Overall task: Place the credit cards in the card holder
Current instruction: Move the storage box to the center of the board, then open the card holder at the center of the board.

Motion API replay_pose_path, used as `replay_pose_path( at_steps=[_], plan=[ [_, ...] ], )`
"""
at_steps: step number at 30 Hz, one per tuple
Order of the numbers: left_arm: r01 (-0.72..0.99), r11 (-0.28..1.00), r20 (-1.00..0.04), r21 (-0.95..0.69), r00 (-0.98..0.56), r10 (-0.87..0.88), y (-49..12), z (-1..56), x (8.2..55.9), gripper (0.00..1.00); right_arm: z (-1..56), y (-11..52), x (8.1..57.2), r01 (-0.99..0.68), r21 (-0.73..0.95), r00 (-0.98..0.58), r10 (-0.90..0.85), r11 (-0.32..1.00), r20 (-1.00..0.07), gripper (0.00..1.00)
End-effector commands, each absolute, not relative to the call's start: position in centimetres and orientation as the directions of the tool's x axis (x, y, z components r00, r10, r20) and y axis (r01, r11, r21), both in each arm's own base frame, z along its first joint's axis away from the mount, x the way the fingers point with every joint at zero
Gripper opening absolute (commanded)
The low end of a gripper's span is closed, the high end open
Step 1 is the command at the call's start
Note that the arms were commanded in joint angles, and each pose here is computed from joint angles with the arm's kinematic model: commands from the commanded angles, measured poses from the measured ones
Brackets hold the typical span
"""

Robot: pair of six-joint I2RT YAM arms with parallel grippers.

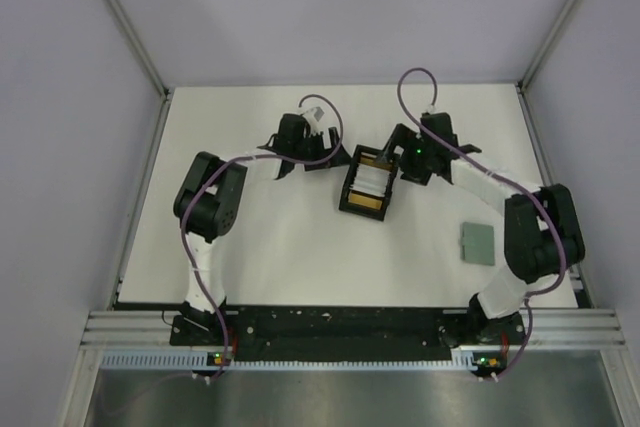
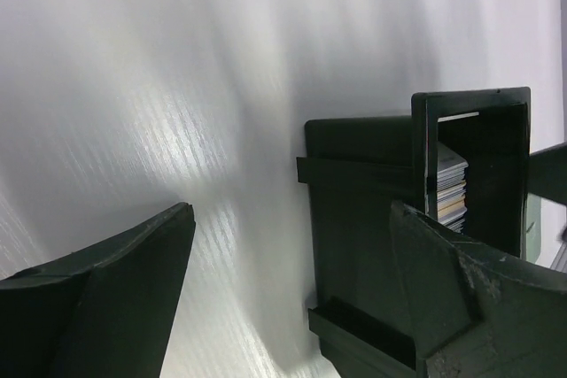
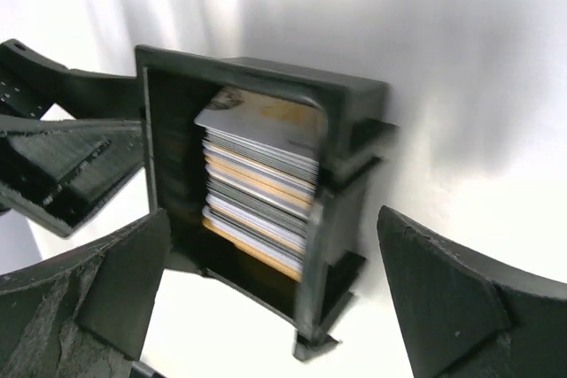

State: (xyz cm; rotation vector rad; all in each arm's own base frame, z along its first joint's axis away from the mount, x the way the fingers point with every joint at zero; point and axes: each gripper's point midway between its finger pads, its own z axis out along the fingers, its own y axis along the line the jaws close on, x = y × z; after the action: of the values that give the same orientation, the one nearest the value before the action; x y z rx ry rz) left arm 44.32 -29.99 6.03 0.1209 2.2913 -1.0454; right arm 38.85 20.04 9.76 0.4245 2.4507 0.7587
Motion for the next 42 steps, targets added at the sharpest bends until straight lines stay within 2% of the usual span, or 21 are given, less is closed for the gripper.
replay_pose_path(
  at_steps=[1,5,8,11,13,15,17,19,21,27,31,35,37,42],
  plan=[
    [0.373,0.671,-0.656,-0.641,-0.720,-0.227,-30.0,11.7,46.3,0.95,14.3,12.8,37.3,0.129,0.501,-0.703,0.435,0.856,-0.563,0.99],
    [0.421,0.614,-0.649,-0.668,-0.733,-0.203,-31.6,13.0,45.5,0.95,13.3,8.5,33.6,0.199,0.427,-0.708,0.431,0.882,-0.560,0.99],
    [0.443,0.584,-0.636,-0.680,-0.753,-0.168,-33.5,12.9,45.1,0.94,11.9,4.2,30.5,0.383,0.305,-0.671,0.489,0.872,-0.557,0.99],
    [0.449,0.579,-0.628,-0.681,-0.765,-0.145,-35.4,12.4,44.9,0.94,10.6,0.6,28.1,0.565,0.301,-0.577,0.629,0.768,-0.521,0.99],
    [0.444,0.565,-0.617,-0.696,-0.772,-0.153,-36.4,12.2,45.0,0.94,8.8,-2.7,25.8,0.721,0.288,-0.470,0.750,0.630,-0.466,0.99],
    [0.419,0.559,-0.596,-0.715,-0.784,-0.174,-36.8,11.9,45.2,0.94,7.8,-5.4,23.5,0.829,0.210,-0.389,0.805,0.518,-0.449,0.99],
    [0.412,0.564,-0.601,-0.716,-0.775,-0.198,-36.4,12.1,45.3,0.94,8.0,-7.9,21.2,0.888,0.059,-0.371,0.787,0.456,-0.493,0.99],
    [0.406,0.594,-0.618,-0.695,-0.760,-0.203,-35.4,12.2,45.4,0.94,8.4,-9.3,20.5,0.898,0.003,-0.369,0.759,0.440,-0.537,0.99],
    [0.401,0.617,-0.637,-0.677,-0.739,-0.219,-34.2,13.0,45.4,0.95,7.6,-9.3,20.3,0.912,0.009,-0.346,0.782,0.410,-0.519,0.99],
    [0.411,0.672,-0.702,-0.617,-0.673,-0.232,-30.8,15.6,43.7,0.97,2.9,-6.7,20.8,0.864,-0.006,-0.475,0.811,0.503,-0.343,0.98],
    [0.431,0.680,-0.726,-0.594,-0.651,-0.221,-29.7,17.0,42.1,0.97,1.5,-3.3,21.5,0.801,0.140,-0.544,0.806,0.582,-0.234,0.92],
    [0.440,0.666,-0.722,-0.603,-0.656,-0.221,-29.5,17.5,40.9,0.97,1.8,-0.3,21.6,0.709,0.246,-0.629,0.750,0.661,-0.206,0.87],
    [0.448,0.654,-0.718,-0.610,-0.662,-0.216,-29.6,17.7,40.5,0.97,1.9,1.3,21.6,0.672,0.296,-0.656,0.731,0.679,-0.187,0.81],
    [0.453,0.638,-0.708,-0.623,-0.673,-0.214,-29.5,18.1,39.5,0.96,0.8,3.3,20.5,0.632,0.323,-0.696,0.699,0.704,-0.162,0.77]
  ],
)
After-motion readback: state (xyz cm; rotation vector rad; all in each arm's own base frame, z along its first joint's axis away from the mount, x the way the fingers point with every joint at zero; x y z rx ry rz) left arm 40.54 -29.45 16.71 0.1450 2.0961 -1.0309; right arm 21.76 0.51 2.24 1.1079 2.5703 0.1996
